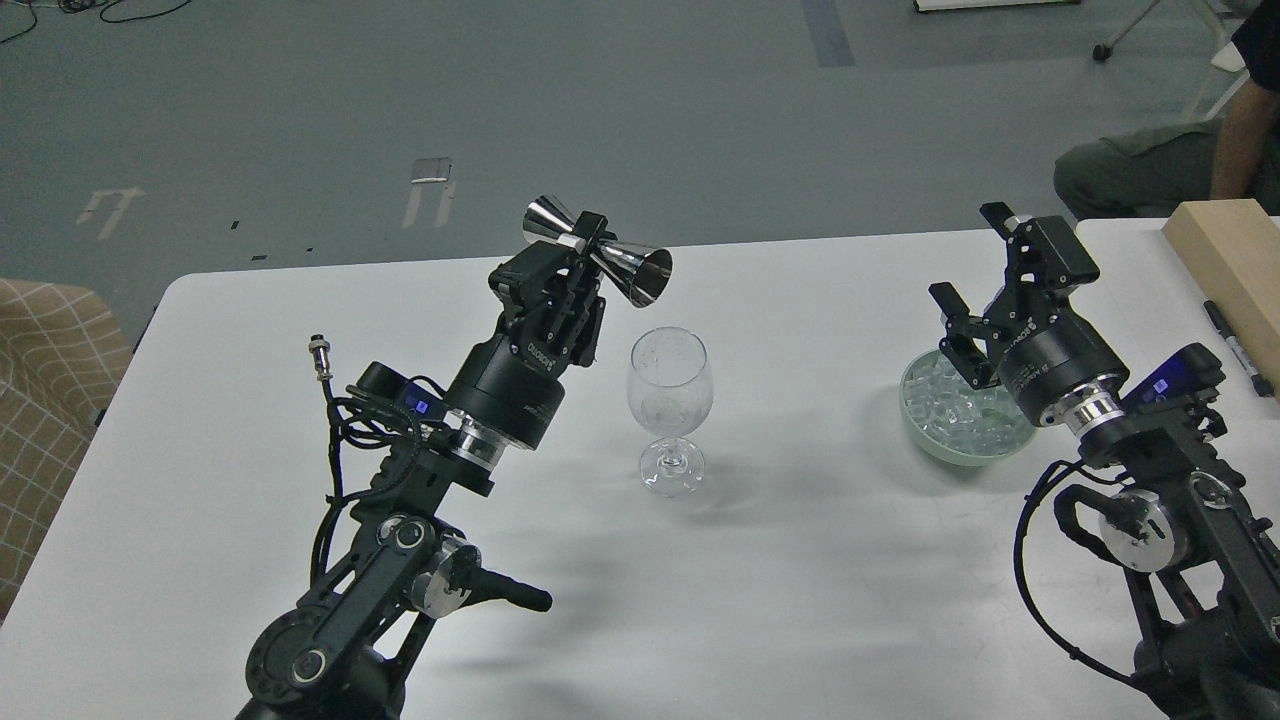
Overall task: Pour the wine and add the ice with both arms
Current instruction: 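Rotate the jigger back upright above the glass with the left gripper, then carry the jigger away from the glass toward the robot's left side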
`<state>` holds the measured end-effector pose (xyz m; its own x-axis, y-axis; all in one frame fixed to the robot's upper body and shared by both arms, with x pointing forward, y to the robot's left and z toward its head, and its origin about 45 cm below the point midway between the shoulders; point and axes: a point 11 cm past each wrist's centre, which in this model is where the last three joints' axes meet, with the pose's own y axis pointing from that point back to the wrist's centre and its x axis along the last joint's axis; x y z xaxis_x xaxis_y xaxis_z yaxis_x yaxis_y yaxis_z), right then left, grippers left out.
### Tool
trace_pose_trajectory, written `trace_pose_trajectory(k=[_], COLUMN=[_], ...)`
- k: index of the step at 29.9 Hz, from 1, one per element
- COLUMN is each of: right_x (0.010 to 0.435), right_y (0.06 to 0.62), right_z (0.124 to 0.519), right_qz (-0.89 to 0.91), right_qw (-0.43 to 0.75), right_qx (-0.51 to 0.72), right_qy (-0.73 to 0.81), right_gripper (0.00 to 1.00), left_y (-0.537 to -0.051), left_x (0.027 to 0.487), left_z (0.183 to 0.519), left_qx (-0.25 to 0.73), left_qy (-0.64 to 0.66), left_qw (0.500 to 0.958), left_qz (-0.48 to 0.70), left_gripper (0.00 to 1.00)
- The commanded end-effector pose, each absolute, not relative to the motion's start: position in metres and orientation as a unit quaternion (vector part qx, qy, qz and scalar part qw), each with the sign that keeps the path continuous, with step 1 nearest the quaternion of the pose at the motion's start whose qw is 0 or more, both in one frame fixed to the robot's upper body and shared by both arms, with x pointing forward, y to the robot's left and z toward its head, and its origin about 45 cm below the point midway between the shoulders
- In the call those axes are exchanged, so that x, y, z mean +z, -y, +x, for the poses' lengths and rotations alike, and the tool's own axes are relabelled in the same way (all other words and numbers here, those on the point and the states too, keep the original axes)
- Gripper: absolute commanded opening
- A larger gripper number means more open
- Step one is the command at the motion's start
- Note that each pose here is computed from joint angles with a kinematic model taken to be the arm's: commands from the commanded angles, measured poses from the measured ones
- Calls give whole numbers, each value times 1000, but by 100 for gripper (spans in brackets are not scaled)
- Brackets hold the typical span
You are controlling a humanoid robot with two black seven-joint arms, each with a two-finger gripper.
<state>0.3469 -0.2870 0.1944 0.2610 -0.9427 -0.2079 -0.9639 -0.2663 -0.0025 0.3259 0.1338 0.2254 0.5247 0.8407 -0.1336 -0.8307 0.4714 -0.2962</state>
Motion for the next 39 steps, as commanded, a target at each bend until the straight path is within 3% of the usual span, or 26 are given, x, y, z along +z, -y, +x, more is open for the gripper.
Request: trace_pose_trajectory(k=[1,14,22,33,39], right_x=[195,199,202,200,201], right_y=[287,285,284,285,285], right_z=[347,346,346,345,344], right_qz=[-792,-794,-795,-795,-795], right_qw=[65,67,70,67,68], right_qx=[82,77,73,75,74], right_qy=[-602,-599,-598,-598,-598], right_gripper=[100,100,100,100,100], left_y=[-133,-129,-130,-136,-152], left_x=[227,232,235,242,240], left_z=[325,321,326,334,344], left_qx=[485,475,487,527,570], left_qy=[26,66,5,-123,-191], left_qw=[859,863,859,822,777], left_qz=[-162,-156,-158,-180,-185], left_gripper=[10,10,7,5,5])
